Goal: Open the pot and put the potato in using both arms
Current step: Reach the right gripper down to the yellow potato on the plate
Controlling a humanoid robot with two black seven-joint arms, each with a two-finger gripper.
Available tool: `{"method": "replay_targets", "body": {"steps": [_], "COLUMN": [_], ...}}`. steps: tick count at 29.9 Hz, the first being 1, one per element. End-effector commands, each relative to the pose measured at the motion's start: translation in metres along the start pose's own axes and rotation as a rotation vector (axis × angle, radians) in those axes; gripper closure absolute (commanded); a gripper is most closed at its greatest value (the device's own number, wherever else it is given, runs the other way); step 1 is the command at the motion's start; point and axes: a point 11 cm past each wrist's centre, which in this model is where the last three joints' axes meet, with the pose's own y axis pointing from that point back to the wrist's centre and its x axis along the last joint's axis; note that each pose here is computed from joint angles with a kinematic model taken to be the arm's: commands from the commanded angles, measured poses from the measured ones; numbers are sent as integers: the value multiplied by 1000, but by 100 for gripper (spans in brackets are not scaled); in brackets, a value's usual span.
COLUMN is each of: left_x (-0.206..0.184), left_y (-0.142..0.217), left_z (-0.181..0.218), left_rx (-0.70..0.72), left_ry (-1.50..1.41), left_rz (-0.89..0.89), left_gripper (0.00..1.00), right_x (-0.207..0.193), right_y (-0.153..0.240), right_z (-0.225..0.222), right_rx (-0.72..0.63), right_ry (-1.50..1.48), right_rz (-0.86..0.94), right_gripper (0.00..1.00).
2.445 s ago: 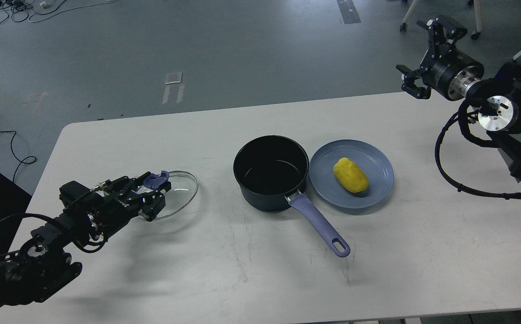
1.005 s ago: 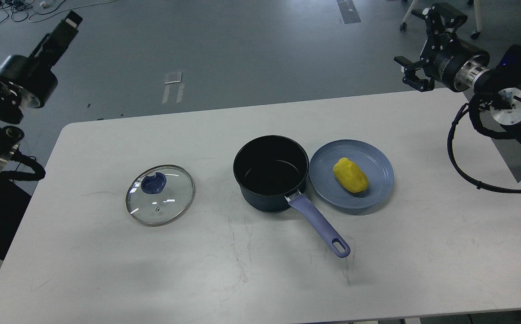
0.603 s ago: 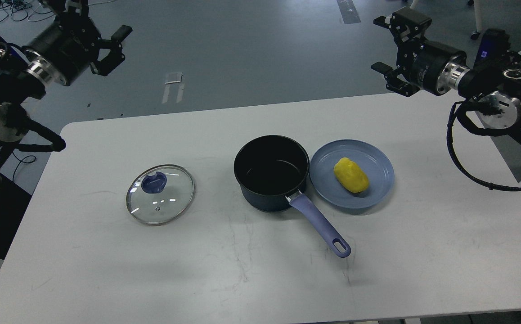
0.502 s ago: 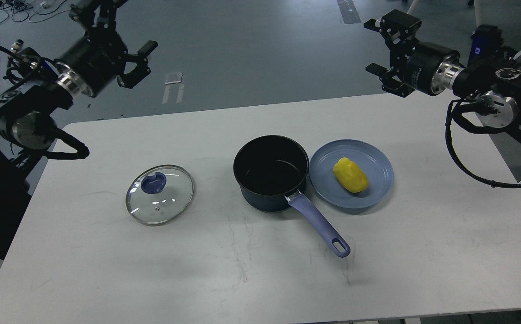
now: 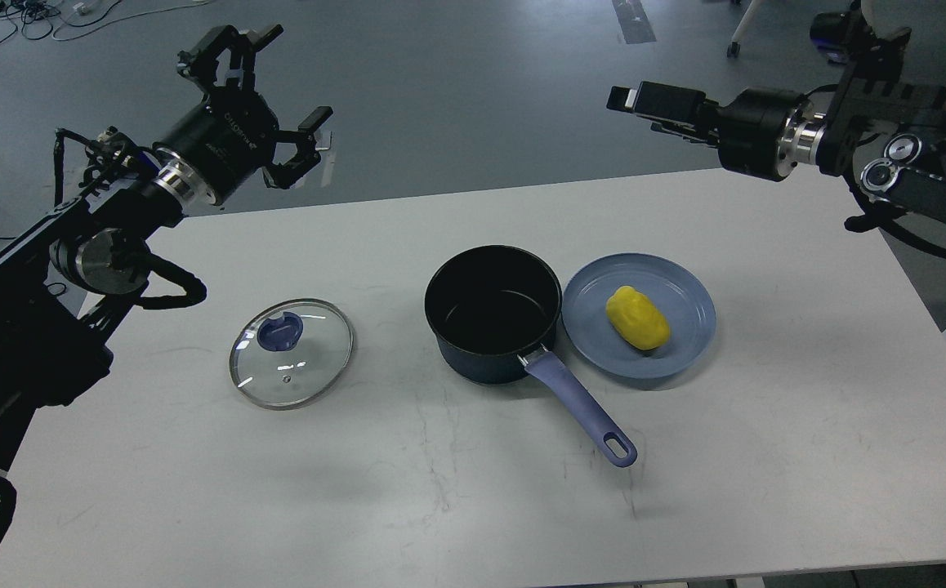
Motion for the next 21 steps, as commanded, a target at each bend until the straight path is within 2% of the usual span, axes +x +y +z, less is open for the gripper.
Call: {"method": "replay_targets", "body": {"steps": [1,12,18,21], "left_x": [0,6,6,7], "left_y": [0,6,6,7], "left_z": [2,-2,-1,-1], "left_rx": [-11,-2,-5,-2], "left_ry": [15,19,15,12], "left_rz": [0,15,17,18], "left_gripper": [2,2,2,2], "right_x": [-38,-57,-71,-90], "right_y": [1,14,18,18], "right_z": [9,36,56,68], "right_rx": [26,-53,-91,-106], "right_ry": [254,521,532,511], "right_rz": [-190,-336,-361,-393], "right_gripper": [3,3,3,3]}}
